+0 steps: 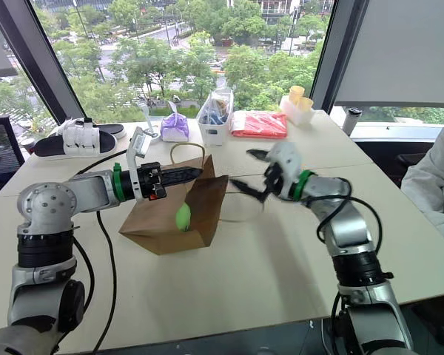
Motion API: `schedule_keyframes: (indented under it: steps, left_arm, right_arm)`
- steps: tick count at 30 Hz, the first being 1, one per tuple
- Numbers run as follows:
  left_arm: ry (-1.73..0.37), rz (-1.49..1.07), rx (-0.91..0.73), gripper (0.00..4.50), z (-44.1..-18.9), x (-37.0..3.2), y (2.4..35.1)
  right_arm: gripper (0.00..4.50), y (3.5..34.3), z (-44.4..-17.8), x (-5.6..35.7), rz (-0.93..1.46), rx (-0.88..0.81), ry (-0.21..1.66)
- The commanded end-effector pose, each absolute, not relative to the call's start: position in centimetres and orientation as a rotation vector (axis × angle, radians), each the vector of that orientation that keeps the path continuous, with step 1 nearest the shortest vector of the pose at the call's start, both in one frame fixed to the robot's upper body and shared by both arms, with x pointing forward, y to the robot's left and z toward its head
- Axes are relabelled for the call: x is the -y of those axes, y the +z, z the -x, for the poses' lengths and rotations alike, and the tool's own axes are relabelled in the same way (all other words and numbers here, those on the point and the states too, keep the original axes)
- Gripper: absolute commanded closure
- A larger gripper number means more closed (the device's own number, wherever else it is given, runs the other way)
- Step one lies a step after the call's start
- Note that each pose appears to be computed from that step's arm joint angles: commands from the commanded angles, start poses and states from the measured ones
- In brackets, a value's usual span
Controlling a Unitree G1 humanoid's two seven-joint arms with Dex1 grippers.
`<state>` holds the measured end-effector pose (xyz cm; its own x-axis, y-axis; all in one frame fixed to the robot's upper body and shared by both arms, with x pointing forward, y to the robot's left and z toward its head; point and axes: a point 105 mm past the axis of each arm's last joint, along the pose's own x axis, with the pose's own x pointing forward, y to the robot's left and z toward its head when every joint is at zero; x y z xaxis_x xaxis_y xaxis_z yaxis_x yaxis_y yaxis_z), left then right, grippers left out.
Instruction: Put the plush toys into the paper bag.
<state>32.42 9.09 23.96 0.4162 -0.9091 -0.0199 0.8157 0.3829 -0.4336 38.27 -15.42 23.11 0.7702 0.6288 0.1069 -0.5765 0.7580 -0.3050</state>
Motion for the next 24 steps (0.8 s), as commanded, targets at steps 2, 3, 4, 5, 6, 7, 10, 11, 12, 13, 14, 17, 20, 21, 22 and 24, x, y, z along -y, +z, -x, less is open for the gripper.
schedule_keyframes:
  steps: [2, 3, 4, 5, 6, 7, 10, 11, 12, 13, 14, 17, 20, 21, 22, 24]
  left_arm:
    - [-1.151, 0.373, -0.228, 4.5, -31.9, -8.8, 24.9]
    - [-1.151, 0.374, -0.228, 4.5, -31.9, -8.8, 24.8]
    - [-1.151, 0.375, -0.227, 4.5, -31.9, -8.7, 24.8]
    - [-1.152, 0.375, -0.226, 4.5, -32.0, -8.6, 24.8]
    - [-1.152, 0.376, -0.223, 4.5, -32.0, -8.5, 24.8]
    - [-1.151, 0.378, -0.221, 4.5, -32.0, -8.5, 24.8]
    - [-1.147, 0.383, -0.216, 4.5, -32.0, -8.4, 24.8]
    - [-1.145, 0.384, -0.215, 4.5, -32.0, -8.5, 24.7]
    - [-1.142, 0.384, -0.215, 4.5, -31.9, -8.5, 24.7]
    - [-1.138, 0.384, -0.213, 4.5, -31.9, -8.6, 24.7]
    - [-1.135, 0.385, -0.212, 4.5, -31.9, -8.6, 24.7]
    - [-1.126, 0.388, -0.203, 4.5, -32.0, -8.8, 24.8]
    - [-1.119, 0.392, -0.197, 4.5, -32.0, -8.8, 24.8]
    - [-1.118, 0.393, -0.197, 4.5, -31.9, -8.8, 24.7]
    - [-1.118, 0.394, -0.197, 4.5, -31.9, -8.8, 24.7]
    - [-1.117, 0.395, -0.196, 4.5, -31.9, -8.8, 24.7]
  right_arm:
    - [0.03, 20.3, -41.6, 20.3, 0.26, 0.047, 0.33]
    - [0.03, 19.4, -42.3, 20.7, 0.255, 0.011, 0.28]
    - [0.03, 18.6, -43.0, 21.1, 0.234, -0.026, 0.218]
    - [0.03, 17.8, -43.6, 21.4, 0.212, -0.058, 0.164]
    - [0.03, 17.1, -44.2, 21.2, 0.179, -0.078, 0.138]
    - [0.03, 16.6, -44.7, 21.1, 0.155, -0.094, 0.112]
    - [0.03, 15.1, -45.6, 20.7, 0.109, -0.143, 0.09]
    - [0.03, 14.6, -45.8, 20.6, 0.08, -0.165, 0.086]
    - [0.03, 14.1, -46.0, 20.5, 0.065, -0.187, 0.081]
    - [0.03, 13.7, -46.1, 20.6, 0.068, -0.203, 0.076]
    - [0.03, 13.4, -46.2, 20.7, 0.071, -0.218, 0.069]
    - [1.38, 12.8, -46.3, 21.0, 0.093, -0.252, 0.062]
    - [2.88, 12.6, -46.4, 21.2, 0.126, -0.265, 0.06]
    - [3.47, 12.7, -46.4, 21.2, 0.131, -0.265, 0.06]
    - [3.9, 12.7, -46.5, 21.3, 0.133, -0.264, 0.06]
    - [4.47, 12.8, -46.5, 21.3, 0.139, -0.262, 0.06]
